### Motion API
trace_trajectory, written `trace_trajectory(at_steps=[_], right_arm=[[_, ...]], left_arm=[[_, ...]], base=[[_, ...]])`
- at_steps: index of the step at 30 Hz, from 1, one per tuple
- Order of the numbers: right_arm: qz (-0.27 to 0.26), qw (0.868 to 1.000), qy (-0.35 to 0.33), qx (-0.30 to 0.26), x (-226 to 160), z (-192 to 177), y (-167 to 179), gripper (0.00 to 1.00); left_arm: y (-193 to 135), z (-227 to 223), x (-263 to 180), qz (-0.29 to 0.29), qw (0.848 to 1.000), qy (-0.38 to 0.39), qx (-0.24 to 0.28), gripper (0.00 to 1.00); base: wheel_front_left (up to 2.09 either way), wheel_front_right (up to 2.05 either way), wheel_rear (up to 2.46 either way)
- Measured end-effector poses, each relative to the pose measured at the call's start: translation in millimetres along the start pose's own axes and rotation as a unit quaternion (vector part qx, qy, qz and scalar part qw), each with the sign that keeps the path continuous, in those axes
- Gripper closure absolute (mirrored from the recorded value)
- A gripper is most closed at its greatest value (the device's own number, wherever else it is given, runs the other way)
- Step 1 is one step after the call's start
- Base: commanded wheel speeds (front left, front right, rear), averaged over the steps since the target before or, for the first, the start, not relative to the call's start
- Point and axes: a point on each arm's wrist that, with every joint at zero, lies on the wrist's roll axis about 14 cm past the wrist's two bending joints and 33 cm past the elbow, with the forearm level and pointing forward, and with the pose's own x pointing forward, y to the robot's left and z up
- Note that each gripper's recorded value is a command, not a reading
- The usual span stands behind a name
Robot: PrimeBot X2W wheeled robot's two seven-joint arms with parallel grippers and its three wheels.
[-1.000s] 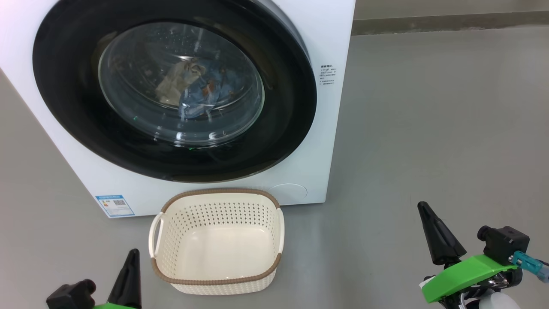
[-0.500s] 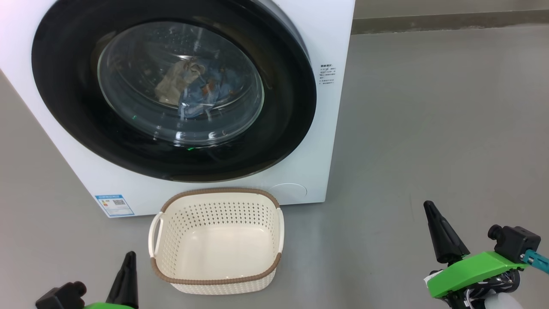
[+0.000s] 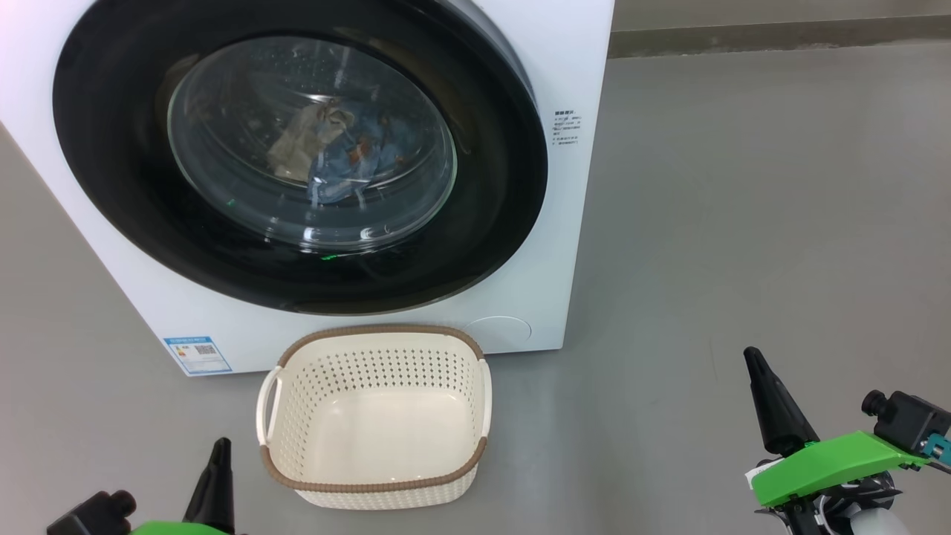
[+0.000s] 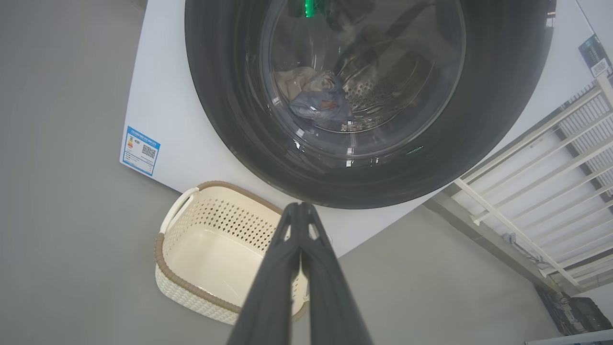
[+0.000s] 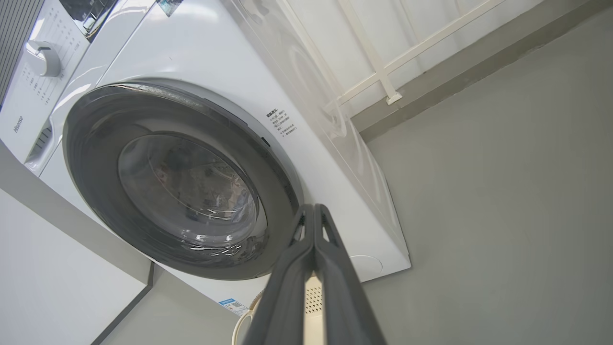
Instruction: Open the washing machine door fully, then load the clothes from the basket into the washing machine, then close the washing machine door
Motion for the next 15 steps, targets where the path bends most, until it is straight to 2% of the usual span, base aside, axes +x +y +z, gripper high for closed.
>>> trace_trajectory(at_steps=[15], right_arm=[[-0.02,0.996,0.004,0.082,-0.9,-1.9,-6.8,1.0]], left_arm=[[4.9,-0.2,1.4,0.011,0.997,0.007,-0.074,1.0]], base=[[0.0,0.0,0.0]])
